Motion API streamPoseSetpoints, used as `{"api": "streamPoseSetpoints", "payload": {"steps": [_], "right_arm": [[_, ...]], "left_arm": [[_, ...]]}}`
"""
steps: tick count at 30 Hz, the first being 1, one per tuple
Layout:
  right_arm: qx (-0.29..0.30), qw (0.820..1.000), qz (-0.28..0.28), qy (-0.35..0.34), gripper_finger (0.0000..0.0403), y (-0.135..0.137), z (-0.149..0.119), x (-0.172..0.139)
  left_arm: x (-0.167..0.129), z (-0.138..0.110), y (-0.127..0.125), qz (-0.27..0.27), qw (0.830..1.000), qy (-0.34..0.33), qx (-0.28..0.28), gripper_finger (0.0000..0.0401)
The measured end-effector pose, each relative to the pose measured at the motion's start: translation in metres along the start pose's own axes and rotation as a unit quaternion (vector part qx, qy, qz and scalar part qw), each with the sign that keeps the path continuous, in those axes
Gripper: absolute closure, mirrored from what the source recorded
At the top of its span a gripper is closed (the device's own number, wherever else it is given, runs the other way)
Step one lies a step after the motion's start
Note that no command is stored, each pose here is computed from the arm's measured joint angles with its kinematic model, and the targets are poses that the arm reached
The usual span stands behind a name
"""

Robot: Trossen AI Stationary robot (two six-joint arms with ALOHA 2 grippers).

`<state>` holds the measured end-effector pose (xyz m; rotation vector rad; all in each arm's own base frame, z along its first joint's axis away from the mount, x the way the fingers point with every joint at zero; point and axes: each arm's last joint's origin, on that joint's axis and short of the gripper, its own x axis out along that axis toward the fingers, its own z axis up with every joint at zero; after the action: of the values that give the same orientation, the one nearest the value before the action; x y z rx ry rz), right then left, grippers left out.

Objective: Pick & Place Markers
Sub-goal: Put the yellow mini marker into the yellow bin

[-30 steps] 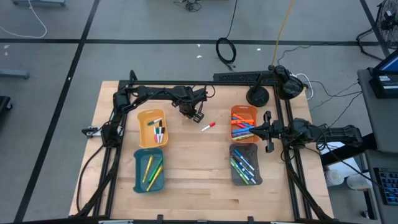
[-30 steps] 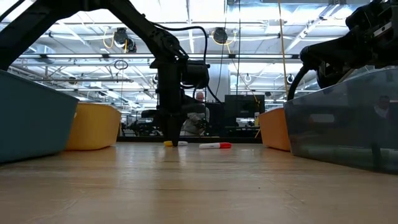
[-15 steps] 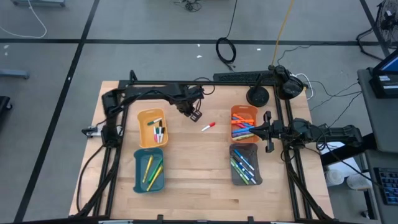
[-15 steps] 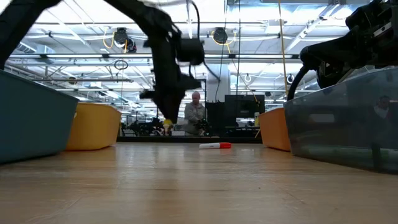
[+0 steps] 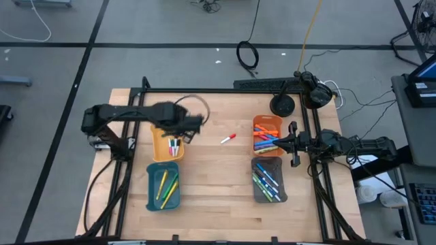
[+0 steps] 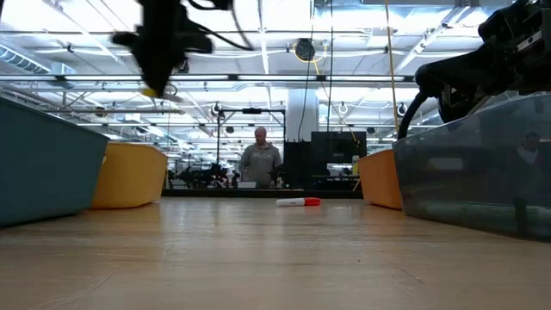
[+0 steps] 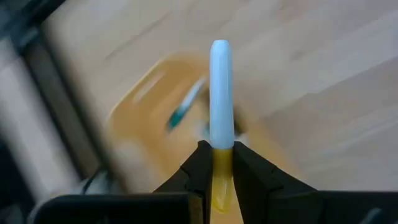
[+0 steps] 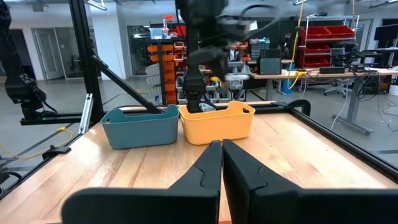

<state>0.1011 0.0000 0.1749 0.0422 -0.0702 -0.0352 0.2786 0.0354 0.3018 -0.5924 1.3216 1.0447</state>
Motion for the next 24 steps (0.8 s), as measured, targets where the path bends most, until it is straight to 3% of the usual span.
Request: {"api": "streamPoseSetpoints", "payload": {"steps": [2,6,11,14,18,24], "right_arm": [[0.0,1.0,0.0,0.0,0.0399,0.0,0.0,0.0],[0.0,1.0,0.0,0.0,0.0399,0.0,0.0,0.0],[0.0,1.0,0.0,0.0,0.0399,0.0,0.0,0.0],[0.0,1.0,0.0,-0.002,0.0399,0.0,0.0,0.0],[0.0,1.0,0.0,-0.001,0.0399,0.0,0.0,0.0],[0.0,1.0,0.0,0.0,0.0399,0.0,0.0,0.0]], "left_arm": [[-0.005,-0.015,0.001,0.028,0.999,0.0,-0.028,0.035],[-0.005,-0.037,-0.004,0.009,0.999,-0.019,-0.036,0.035],[0.028,-0.057,-0.003,0.065,0.996,0.022,-0.06,0.035],[0.051,-0.065,-0.002,0.076,0.993,0.056,-0.071,0.035],[0.076,-0.069,-0.006,0.049,0.994,0.069,-0.074,0.0349],[0.086,-0.067,-0.003,0.05,0.993,0.074,-0.076,0.032]]}}
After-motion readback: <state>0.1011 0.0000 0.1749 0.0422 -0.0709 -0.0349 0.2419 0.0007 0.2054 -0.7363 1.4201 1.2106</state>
